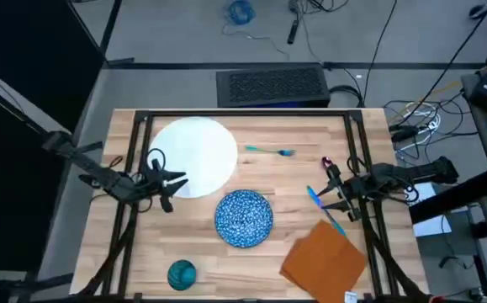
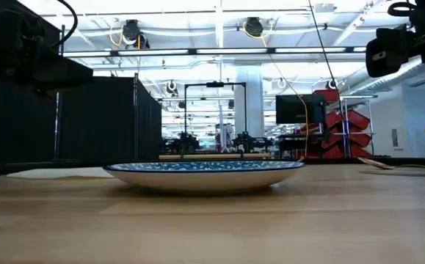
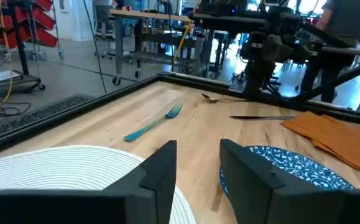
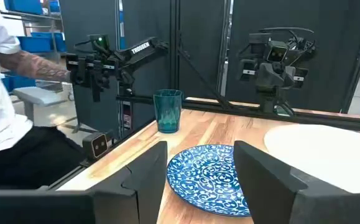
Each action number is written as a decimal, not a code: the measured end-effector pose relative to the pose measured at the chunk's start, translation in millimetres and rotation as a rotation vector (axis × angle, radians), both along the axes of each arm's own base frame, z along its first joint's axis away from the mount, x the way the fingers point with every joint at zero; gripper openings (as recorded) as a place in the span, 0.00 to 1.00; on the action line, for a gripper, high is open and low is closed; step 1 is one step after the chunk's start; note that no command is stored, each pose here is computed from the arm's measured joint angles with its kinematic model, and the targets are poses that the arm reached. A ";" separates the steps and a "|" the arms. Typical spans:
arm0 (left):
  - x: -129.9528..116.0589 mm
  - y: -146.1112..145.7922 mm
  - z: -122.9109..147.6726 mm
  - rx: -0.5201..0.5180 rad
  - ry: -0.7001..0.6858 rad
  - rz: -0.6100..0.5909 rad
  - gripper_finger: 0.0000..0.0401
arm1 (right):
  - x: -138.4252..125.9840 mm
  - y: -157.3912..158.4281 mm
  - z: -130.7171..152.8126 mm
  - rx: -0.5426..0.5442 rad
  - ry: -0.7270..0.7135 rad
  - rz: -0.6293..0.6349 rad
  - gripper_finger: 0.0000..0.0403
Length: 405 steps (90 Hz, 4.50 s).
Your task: Set table place
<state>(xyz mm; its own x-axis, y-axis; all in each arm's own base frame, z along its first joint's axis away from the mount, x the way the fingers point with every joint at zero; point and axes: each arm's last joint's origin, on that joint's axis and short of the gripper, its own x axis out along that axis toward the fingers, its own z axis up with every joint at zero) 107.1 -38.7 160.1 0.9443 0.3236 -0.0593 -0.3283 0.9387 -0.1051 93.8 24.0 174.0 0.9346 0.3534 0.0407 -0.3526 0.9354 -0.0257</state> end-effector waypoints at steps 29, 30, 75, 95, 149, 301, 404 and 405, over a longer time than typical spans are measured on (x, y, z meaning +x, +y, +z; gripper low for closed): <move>0.0 0.0 0.4 0.000 -0.004 0.001 0.27 | -0.1 0.0 1.8 -0.021 -0.028 -0.001 0.42; 0.0 0.1 0.5 0.002 -0.004 0.004 0.27 | -0.1 0.0 2.1 -0.020 -0.031 -0.002 0.42; -6.0 3.3 68.7 0.008 -0.387 0.023 0.27 | -12.6 -2.5 44.4 0.040 -0.493 -0.017 0.42; -13.0 9.4 134.9 0.208 -0.429 0.076 0.27 | -14.1 -2.9 47.1 0.039 -0.527 -0.022 0.43; 17.5 45.4 179.6 0.304 0.055 0.272 0.27 | 4.8 -20.8 51.1 0.438 -0.460 -0.574 0.43; 67.2 84.1 54.7 -0.676 0.415 -0.227 0.27 | 204.2 -45.0 72.4 0.258 0.398 -0.756 0.43; 92.0 86.9 -13.7 -0.500 0.861 0.076 0.25 | 190.6 -51.8 87.4 0.262 0.390 -0.731 0.42; 92.0 86.9 -13.6 -0.498 0.862 0.077 0.24 | 190.6 -51.8 87.4 0.262 0.390 -0.731 0.42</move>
